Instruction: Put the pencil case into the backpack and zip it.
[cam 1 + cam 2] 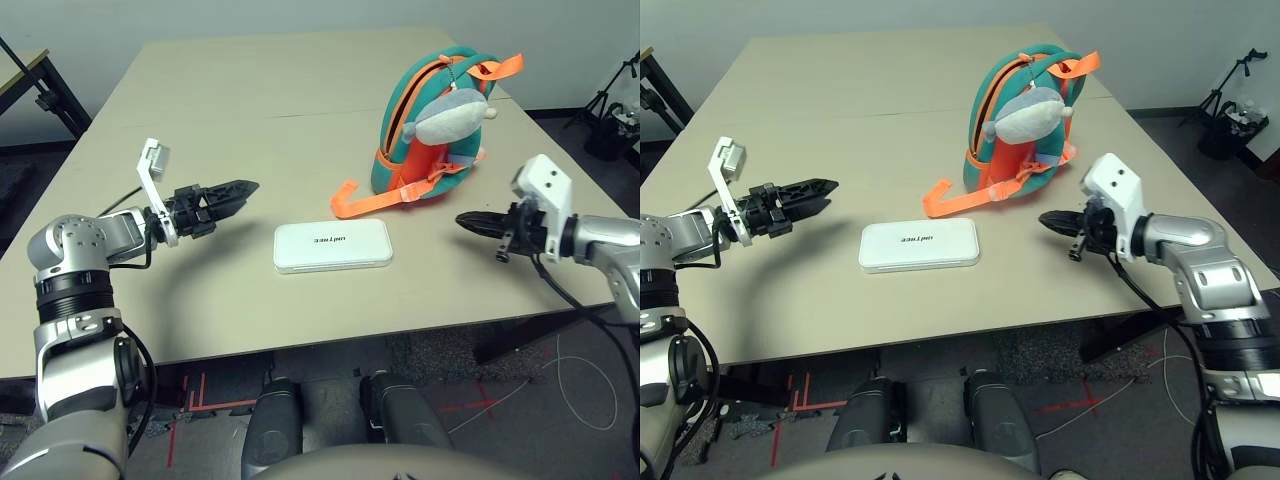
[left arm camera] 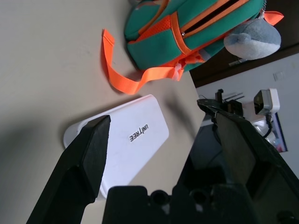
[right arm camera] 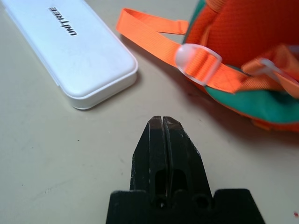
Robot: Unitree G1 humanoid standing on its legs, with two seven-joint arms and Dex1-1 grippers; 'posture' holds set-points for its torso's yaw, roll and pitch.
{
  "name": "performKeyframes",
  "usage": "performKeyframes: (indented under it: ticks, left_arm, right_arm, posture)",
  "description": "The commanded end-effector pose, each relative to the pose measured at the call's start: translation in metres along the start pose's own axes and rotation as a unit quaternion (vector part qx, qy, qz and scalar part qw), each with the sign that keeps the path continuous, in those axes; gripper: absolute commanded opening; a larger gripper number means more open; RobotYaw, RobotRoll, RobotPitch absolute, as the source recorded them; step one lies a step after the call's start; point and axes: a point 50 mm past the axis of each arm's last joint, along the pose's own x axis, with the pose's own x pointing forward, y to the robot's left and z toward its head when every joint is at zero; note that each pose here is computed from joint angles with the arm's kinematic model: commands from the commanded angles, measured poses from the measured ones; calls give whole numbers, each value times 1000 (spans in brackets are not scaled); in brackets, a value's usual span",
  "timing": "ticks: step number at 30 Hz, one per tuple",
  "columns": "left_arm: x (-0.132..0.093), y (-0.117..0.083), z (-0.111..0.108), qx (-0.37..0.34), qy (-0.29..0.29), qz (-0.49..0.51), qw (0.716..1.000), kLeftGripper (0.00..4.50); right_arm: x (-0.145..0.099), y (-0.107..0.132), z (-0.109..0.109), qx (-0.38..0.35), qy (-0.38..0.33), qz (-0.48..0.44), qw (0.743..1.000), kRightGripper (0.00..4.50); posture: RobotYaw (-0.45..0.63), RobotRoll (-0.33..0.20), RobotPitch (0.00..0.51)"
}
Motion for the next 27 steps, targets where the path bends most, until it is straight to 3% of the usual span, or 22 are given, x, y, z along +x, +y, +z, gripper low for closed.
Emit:
performKeyframes:
  ticks: [1, 9, 15, 27]
  left_arm:
    - [-1, -1, -6, -3, 34, -34, 999, 4500]
    - [-10, 7, -13, -5, 69, -82, 994, 4500]
    - [-15, 23, -19, -18, 89, -58, 994, 4500]
    - [1, 49, -25, -24, 101, -6, 995, 4500]
  right_arm:
    - [8, 0, -6, -22, 26, 14, 999, 49]
    - [25, -5, -10, -51, 30, 10, 998, 49]
    - [31, -7, -14, -59, 31, 2, 998, 49]
    - [44, -14, -19, -83, 40, -14, 996, 49]
  posture:
    - [-94, 0, 76]
    - [-98, 0, 81]
    - [-99, 0, 79]
    - [-96, 0, 76]
